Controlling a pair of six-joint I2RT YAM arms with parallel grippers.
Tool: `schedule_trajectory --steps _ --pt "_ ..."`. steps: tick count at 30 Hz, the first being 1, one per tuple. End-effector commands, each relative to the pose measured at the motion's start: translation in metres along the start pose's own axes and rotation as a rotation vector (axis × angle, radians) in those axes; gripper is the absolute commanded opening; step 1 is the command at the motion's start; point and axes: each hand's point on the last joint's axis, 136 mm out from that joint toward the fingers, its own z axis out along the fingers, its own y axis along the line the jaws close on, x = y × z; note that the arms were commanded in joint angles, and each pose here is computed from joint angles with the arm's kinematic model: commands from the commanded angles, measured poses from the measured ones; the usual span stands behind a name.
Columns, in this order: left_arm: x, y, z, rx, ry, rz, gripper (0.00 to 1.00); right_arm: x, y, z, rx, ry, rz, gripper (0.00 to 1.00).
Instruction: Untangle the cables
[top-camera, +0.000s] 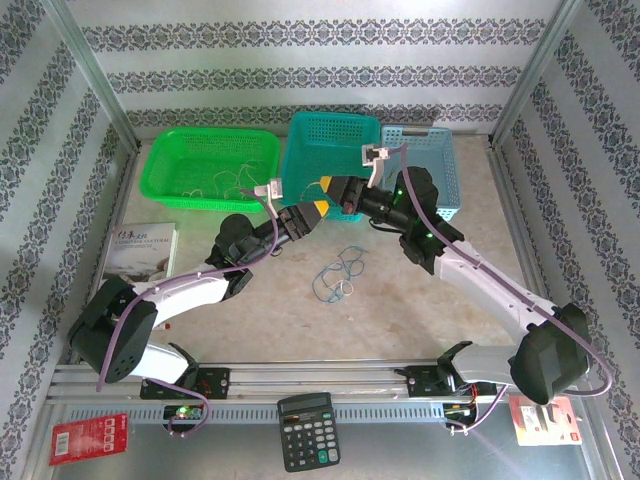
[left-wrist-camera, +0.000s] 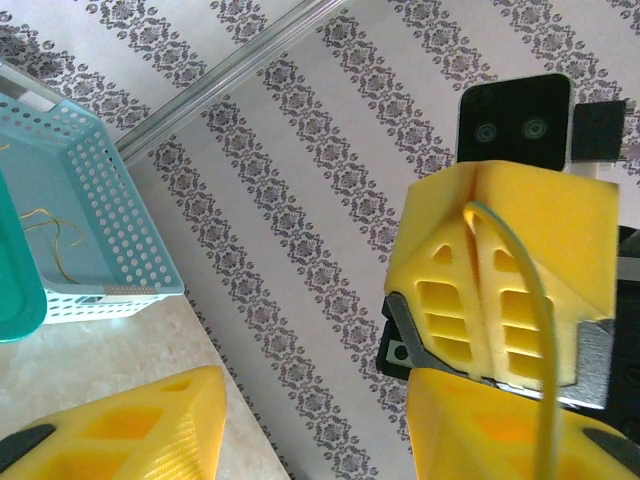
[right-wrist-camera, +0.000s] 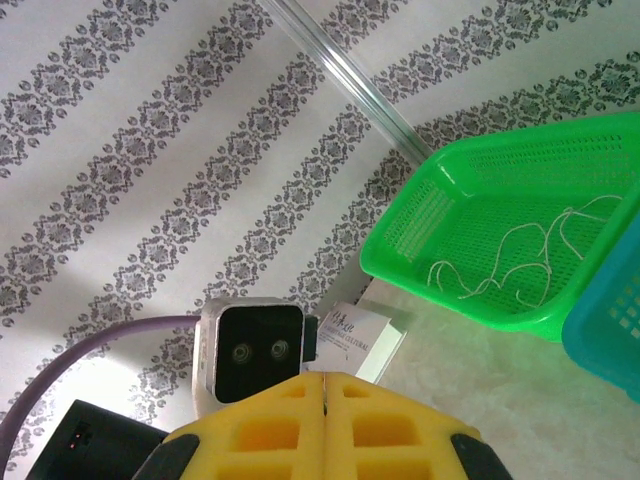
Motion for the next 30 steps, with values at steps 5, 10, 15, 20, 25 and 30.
schedule_trajectory --steps 5,10,15,20,25,30 --pt "0.011 0.008 0.004 0.009 0.025 0.031 0.42 -0.024 0.041 -0.001 -0.09 -0.041 -0.056 0.0" --pt "0.017 0.017 0.004 -0.001 0.032 0.023 0.35 -0.033 0.052 -0.003 -0.104 -0.062 -0.066 0.0" --pt "0.021 0.024 0.004 -0.008 0.035 0.01 0.35 -0.039 0.059 -0.006 -0.114 -0.079 -0.072 0.0" --pt "0.022 0.027 0.007 -0.005 0.037 -0.002 0.35 -0.042 0.066 -0.007 -0.126 -0.09 -0.078 0.0" --pt "0.022 0.027 0.007 0.001 0.037 -0.004 0.36 -0.041 0.068 -0.007 -0.129 -0.091 -0.081 0.0" --pt "0.026 0.03 0.0 -0.011 0.035 0.002 0.4 -0.045 0.067 -0.01 -0.12 -0.107 -0.091 0.0"
